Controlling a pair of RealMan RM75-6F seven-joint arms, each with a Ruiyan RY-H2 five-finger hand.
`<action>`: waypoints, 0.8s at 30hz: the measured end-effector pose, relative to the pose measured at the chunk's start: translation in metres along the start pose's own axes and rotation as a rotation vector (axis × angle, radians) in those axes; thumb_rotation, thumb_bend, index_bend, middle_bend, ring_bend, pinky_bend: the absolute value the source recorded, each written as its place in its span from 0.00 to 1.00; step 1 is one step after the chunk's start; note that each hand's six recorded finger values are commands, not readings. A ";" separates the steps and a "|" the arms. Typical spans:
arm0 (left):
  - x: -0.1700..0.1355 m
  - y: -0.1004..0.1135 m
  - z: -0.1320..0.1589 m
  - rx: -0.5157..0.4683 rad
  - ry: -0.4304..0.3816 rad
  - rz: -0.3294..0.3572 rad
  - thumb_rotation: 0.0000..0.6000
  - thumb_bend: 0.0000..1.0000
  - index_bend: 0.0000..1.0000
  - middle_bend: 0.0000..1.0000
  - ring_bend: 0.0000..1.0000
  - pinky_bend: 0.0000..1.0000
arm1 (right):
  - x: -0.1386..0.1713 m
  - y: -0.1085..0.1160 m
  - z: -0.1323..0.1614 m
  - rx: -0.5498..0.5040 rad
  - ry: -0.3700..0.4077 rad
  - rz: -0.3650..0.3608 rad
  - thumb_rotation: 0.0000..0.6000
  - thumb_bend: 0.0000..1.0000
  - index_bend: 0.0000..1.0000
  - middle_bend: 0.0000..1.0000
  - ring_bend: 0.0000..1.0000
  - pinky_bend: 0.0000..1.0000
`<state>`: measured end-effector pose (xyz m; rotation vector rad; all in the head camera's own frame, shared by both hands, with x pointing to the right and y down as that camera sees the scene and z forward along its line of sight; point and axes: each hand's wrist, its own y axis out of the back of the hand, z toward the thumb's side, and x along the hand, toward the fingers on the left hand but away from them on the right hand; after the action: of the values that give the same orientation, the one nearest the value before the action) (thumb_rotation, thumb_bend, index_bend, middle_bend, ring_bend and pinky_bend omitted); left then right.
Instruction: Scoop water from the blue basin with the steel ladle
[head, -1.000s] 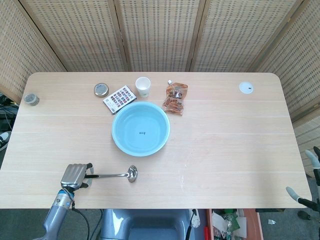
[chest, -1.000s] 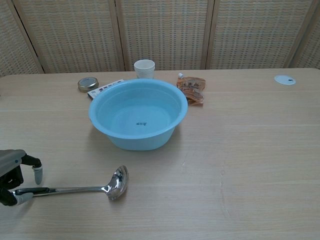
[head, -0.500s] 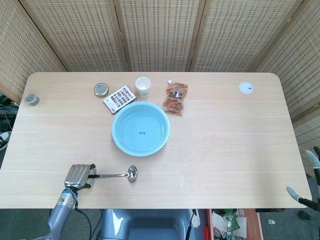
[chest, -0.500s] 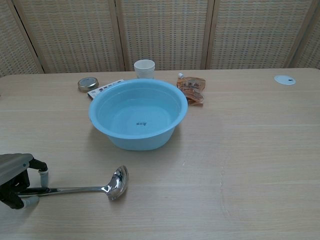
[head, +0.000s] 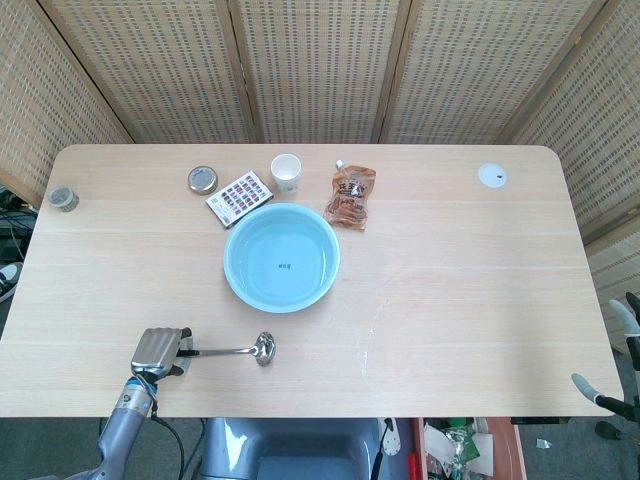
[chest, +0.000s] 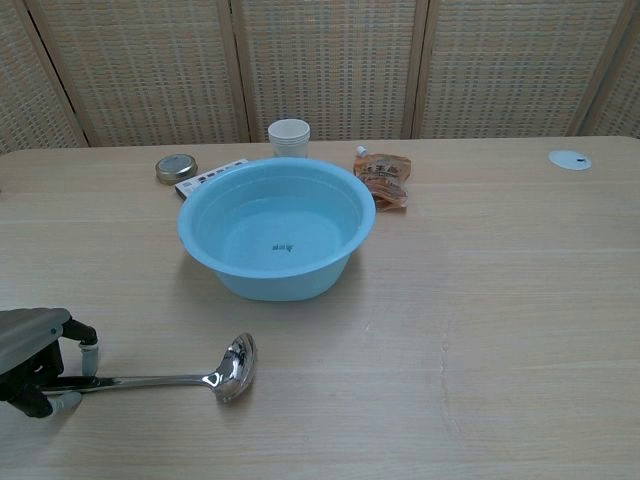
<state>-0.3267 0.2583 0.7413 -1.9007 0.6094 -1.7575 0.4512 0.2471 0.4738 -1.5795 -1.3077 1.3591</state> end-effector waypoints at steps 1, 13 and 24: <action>0.000 0.000 0.000 0.001 0.000 -0.001 1.00 0.41 0.85 1.00 0.95 1.00 | 0.000 0.000 0.000 0.000 0.000 0.000 1.00 0.00 0.00 0.00 0.00 0.00; -0.012 0.039 0.004 -0.042 -0.053 0.106 1.00 0.41 0.90 1.00 0.95 1.00 | 0.000 -0.002 0.001 0.003 0.001 0.008 1.00 0.00 0.00 0.00 0.00 0.00; -0.021 0.081 0.008 -0.088 -0.103 0.182 1.00 0.41 0.90 1.00 0.95 1.00 | -0.001 -0.003 0.001 0.005 0.001 0.010 1.00 0.00 0.00 0.00 0.00 0.00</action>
<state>-0.3202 0.2075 0.6744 -1.9149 0.8063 -1.5330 0.4492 0.2472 0.4767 -1.5854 -1.2962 1.3669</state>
